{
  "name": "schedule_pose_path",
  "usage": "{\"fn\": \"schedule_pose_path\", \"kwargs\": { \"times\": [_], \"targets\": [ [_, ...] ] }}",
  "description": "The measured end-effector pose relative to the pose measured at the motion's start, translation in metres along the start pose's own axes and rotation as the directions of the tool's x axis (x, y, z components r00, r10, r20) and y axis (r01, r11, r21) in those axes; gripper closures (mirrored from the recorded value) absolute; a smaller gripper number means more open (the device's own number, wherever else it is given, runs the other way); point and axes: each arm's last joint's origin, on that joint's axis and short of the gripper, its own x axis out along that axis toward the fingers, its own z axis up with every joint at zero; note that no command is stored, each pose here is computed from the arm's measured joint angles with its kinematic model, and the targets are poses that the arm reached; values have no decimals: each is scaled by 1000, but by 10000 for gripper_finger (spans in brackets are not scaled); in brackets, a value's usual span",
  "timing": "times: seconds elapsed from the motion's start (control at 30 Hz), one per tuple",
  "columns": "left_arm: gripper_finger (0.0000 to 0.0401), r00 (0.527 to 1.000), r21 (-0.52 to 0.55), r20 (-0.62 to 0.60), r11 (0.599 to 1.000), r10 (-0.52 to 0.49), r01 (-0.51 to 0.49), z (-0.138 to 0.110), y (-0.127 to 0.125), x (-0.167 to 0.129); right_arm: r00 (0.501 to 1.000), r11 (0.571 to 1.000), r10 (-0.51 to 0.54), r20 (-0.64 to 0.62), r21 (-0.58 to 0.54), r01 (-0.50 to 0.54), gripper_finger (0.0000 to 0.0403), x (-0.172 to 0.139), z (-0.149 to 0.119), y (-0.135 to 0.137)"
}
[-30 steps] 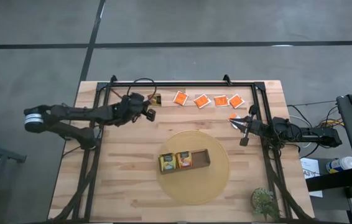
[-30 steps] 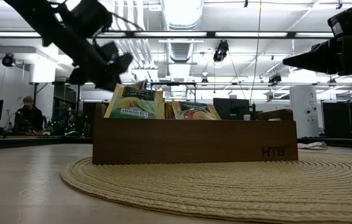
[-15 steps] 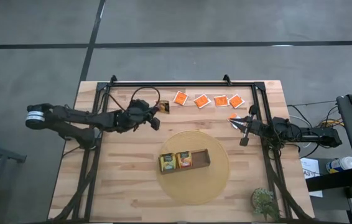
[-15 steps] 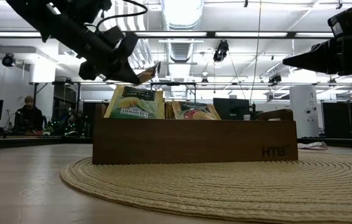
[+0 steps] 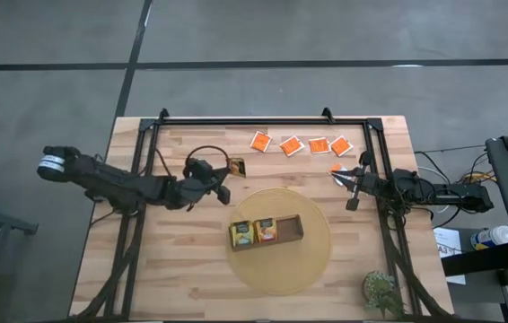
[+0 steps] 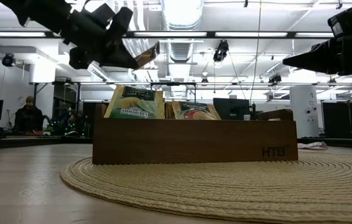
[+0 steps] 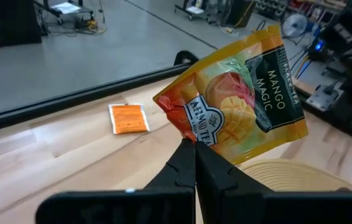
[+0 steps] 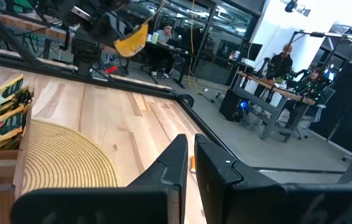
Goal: Pick & Place Tea
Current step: Put the yellow tea bag into the middle section of the wooden organizer
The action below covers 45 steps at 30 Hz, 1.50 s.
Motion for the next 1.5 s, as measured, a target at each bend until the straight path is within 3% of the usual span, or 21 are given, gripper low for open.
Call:
{"fn": "schedule_pose_path", "kwargs": {
  "times": [0.43,0.97,1.03,1.13,1.23,1.4,1.5],
  "targets": [
    [401,998,-62,60,998,-15,19,-19,-28,-28,1000,1000,0,0,0,0,376,0,0,0],
    [401,999,-18,22,999,-39,39,-31,-78,-7,1000,1000,-1,3,-25,1,376,0,0,0],
    [401,999,-13,16,999,-47,47,-32,-81,-8,1000,1000,0,5,14,0,376,0,0,0],
    [401,998,-16,16,998,-52,53,-32,-82,-10,999,983,-1,34,184,-5,376,0,3,-1],
    [401,999,-12,23,999,-46,46,-34,-82,-14,984,950,-51,172,312,-5,376,-1,17,-5],
    [401,999,-21,46,999,-25,26,-34,-83,-16,915,907,-110,387,417,-67,376,-8,38,-13],
    [401,998,-40,69,999,2,1,-34,-82,-16,902,910,-31,431,385,-153,376,-9,40,-11]
  ]
}}
